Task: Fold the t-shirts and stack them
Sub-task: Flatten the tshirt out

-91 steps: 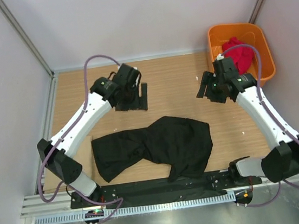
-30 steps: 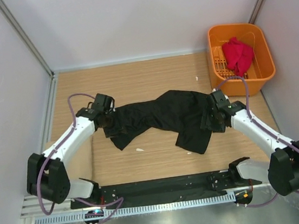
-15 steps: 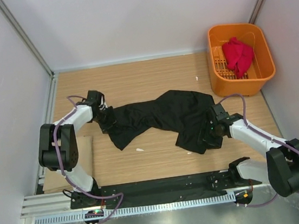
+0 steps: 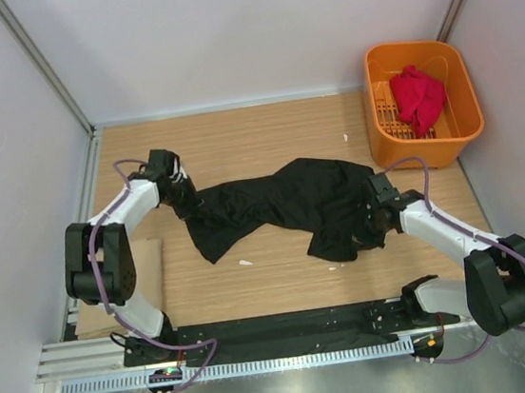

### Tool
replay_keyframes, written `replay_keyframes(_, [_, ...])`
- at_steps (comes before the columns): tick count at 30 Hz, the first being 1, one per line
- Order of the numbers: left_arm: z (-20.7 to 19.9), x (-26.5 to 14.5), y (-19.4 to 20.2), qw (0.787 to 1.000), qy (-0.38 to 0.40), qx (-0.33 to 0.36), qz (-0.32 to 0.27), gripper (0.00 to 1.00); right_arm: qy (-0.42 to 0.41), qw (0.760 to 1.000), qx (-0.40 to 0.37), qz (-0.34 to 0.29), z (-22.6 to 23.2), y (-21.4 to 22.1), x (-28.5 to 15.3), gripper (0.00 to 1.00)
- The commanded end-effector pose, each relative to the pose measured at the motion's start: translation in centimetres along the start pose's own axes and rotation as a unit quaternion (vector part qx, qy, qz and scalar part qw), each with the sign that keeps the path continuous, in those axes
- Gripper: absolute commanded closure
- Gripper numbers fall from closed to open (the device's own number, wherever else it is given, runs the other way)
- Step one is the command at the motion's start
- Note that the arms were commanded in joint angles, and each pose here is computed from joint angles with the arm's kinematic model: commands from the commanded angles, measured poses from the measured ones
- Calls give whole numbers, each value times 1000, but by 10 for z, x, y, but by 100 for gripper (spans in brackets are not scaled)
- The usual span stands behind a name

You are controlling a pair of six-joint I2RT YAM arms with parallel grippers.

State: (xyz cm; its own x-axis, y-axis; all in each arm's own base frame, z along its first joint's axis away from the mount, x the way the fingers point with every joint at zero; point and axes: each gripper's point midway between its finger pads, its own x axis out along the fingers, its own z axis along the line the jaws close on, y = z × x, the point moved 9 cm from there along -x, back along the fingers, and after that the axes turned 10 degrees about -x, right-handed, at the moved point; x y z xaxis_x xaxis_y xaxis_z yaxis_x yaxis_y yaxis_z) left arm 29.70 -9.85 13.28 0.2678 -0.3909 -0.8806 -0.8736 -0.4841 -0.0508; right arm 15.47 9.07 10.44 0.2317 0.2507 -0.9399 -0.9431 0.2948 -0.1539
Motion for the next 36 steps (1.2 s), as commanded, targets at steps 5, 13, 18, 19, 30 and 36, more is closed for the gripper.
replay_keyframes(5, [-49, -108, -18, 988, 56, 23, -143, 100, 40, 983, -52, -170, 43, -80, -88, 99])
replay_keyframes(13, [-72, -168, -29, 982, 51, 53, -176, 98, 60, 971, -73, -218, 67, -110, -169, 99])
replay_keyframes(18, [-49, -183, 4, 984, 34, 58, -167, 96, 111, 976, -49, -180, 41, -75, -177, 99])
replay_keyframes(19, [-44, -182, 11, 985, 35, 57, -162, 94, 119, 978, -46, -168, 35, -65, -178, 99])
replay_keyframes(30, [9, -154, 66, 994, 8, 34, -101, 99, 168, 959, -46, -223, 23, -71, -221, 99])
replay_keyframes(36, [34, -126, 96, 998, 24, -8, -52, 99, 157, 970, -45, -182, 17, -61, -201, 99])
